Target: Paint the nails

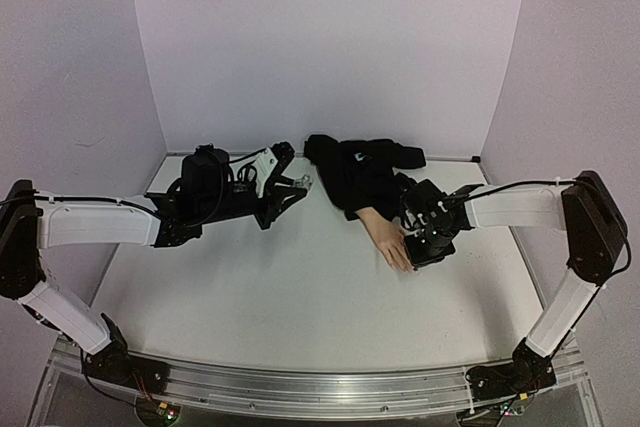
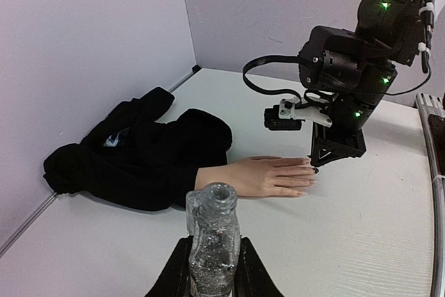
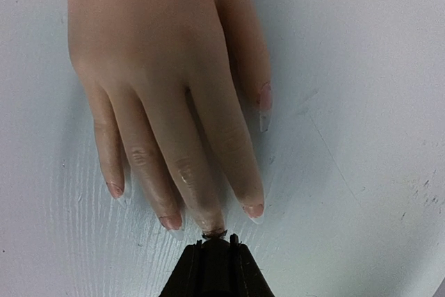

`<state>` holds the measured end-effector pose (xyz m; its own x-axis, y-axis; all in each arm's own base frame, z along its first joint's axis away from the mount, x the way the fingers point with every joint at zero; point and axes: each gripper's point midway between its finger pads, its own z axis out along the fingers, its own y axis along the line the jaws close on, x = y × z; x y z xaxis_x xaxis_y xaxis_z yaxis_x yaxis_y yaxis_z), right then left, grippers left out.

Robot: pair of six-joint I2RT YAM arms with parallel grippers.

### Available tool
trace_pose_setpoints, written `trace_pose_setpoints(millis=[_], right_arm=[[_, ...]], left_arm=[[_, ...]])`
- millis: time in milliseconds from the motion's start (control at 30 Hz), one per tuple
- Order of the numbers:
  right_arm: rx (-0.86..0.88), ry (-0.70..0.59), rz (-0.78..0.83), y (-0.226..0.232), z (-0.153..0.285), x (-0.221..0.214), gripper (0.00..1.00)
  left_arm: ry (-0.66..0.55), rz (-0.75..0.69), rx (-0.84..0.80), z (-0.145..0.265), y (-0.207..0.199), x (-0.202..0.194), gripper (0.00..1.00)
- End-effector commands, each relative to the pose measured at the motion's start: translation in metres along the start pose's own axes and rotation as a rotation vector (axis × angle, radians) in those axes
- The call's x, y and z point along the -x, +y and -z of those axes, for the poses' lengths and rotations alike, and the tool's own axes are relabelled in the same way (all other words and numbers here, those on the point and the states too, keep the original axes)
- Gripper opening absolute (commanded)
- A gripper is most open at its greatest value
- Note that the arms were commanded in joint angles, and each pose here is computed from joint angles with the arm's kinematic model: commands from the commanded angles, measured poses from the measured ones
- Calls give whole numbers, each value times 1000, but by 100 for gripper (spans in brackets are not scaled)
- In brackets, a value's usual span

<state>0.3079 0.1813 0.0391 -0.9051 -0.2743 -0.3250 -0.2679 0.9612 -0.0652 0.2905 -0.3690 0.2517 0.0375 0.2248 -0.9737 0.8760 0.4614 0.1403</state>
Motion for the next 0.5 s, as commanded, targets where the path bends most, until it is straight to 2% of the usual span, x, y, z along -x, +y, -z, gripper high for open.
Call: trace_pose_setpoints(millis=[0,467], right_arm=[[-28,-31,-21,-2,4,11,0],[-3,7,-13,5,0,6,0]], left_arm=[[-78,-30,29,10,6,26,0],[-78,-31,33,12,7,27,0]])
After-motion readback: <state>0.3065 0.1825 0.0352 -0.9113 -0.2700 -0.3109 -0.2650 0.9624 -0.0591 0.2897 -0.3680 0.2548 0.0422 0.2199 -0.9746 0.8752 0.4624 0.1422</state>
